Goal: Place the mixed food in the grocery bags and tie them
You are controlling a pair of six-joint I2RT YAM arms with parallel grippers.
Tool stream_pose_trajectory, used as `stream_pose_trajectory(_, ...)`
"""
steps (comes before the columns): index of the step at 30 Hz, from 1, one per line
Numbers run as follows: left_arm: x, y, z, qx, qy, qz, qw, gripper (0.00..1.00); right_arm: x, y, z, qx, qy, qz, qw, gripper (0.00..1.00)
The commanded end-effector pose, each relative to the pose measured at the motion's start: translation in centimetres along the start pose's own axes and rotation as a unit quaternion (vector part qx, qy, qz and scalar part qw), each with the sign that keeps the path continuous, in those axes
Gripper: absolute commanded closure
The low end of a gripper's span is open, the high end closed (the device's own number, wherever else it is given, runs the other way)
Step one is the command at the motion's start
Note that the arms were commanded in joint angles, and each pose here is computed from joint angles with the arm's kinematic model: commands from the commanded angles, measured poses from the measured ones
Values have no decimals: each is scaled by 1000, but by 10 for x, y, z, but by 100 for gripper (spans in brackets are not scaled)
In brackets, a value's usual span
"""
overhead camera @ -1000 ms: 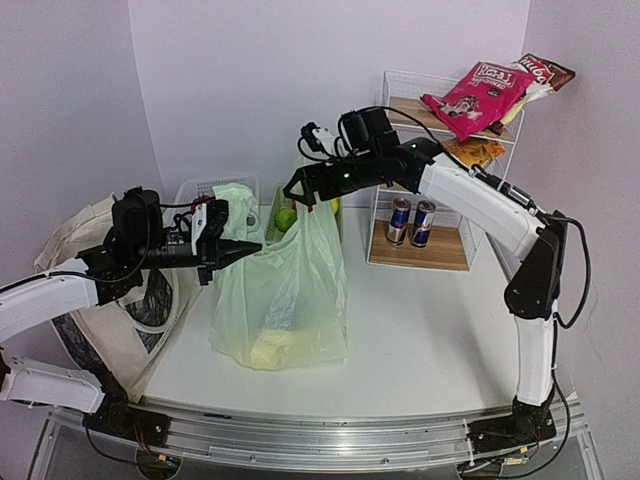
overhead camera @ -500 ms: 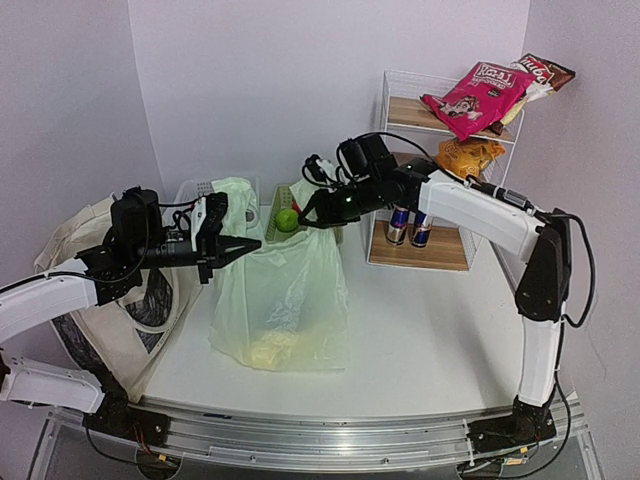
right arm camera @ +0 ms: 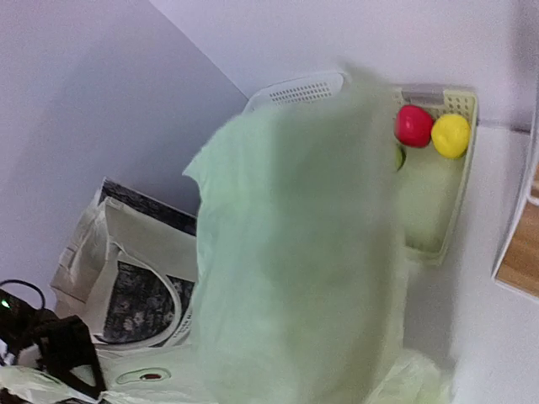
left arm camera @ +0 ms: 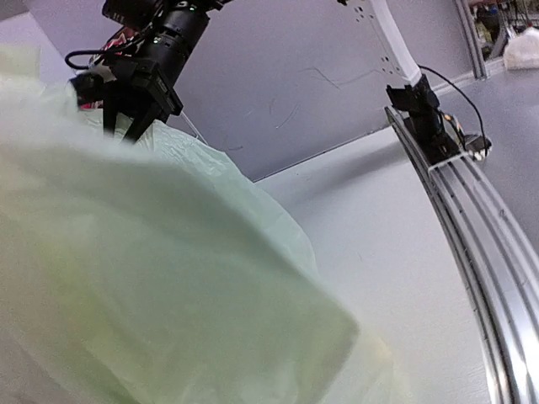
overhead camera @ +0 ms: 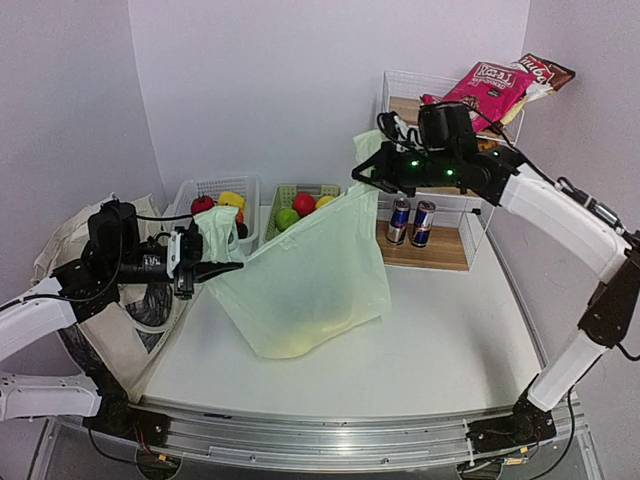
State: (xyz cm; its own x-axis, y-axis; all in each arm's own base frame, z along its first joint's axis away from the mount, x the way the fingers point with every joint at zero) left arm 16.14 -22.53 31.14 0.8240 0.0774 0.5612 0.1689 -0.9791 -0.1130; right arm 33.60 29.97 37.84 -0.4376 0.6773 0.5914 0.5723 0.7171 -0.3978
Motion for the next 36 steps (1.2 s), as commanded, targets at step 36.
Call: stream_pose_trajectory(36,-66,23,10,-72,225,204,950,100,-17,127,-21,-89,12,53,995,100)
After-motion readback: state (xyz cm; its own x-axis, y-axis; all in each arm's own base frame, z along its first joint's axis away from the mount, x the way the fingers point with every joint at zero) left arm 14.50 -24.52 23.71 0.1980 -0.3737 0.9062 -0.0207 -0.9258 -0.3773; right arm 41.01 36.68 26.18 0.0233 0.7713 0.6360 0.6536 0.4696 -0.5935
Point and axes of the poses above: each gripper's point midway between its finger pads, its own y axis out along the fingers, its own x axis along the line the jaws close on, z = x × y, the point moved 5 cm from there along -y, back along the fingers
